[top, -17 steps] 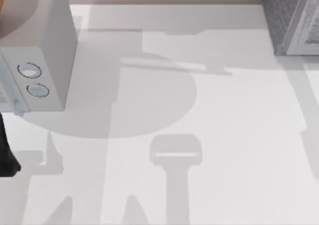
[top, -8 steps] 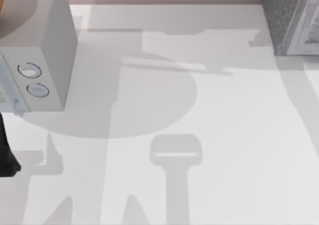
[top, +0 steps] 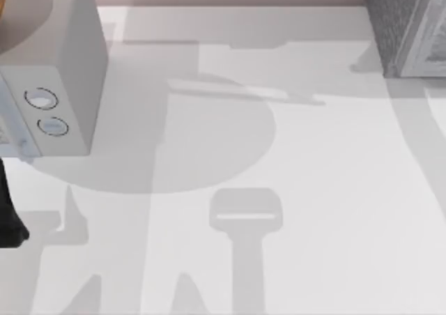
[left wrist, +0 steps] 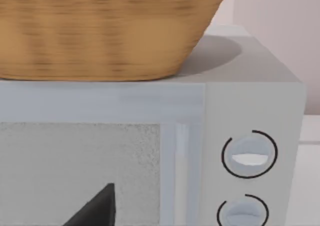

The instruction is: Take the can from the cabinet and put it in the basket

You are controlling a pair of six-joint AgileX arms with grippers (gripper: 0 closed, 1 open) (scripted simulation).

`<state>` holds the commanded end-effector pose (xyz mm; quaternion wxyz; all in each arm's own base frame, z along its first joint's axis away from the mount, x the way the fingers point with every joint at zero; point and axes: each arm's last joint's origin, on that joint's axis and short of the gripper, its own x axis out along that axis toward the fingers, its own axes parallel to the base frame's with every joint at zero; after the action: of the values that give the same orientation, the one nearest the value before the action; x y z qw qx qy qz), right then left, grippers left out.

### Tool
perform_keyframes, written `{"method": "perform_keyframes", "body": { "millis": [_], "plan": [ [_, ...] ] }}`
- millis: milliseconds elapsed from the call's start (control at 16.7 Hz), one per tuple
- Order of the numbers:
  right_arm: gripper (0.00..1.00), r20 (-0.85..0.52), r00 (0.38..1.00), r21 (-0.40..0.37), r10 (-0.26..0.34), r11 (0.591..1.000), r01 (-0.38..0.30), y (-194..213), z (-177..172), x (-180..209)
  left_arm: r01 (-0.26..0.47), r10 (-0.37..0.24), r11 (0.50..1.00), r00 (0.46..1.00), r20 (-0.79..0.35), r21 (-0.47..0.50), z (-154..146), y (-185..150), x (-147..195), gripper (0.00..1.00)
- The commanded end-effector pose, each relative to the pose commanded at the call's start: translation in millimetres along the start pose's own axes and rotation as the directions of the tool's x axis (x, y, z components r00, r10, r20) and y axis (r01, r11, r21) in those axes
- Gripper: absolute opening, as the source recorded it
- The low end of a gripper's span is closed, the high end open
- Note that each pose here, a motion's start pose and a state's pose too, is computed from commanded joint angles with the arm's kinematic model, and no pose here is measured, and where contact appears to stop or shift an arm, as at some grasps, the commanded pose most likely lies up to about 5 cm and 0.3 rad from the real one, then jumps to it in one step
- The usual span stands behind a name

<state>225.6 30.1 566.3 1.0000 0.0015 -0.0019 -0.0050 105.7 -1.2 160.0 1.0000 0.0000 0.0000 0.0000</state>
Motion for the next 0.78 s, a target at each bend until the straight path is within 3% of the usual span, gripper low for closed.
{"method": "perform_keyframes", "body": {
  "millis": [180,420,780],
  "plan": [
    [0.0,0.026,1.0,-0.005,0.004,1.0,-0.004,-2.5,-0.7,-13.1,0.0,0.0,1.0,1.0,0.0,0.0,0.0,0.0,0.0,1.0],
    [0.0,0.116,0.993,-0.022,0.032,0.999,-0.03,-10.1,-11.7,-59.7,0.0,0.0,1.0,1.0,0.0,0.0,0.0,0.0,0.0,1.0],
    [0.0,0.202,0.977,-0.06,0.069,0.997,-0.058,-21.5,-93.1,-124.1,0.0,0.0,1.0,1.0,0.0,0.0,0.0,0.0,0.0,1.0]
  ]
}}
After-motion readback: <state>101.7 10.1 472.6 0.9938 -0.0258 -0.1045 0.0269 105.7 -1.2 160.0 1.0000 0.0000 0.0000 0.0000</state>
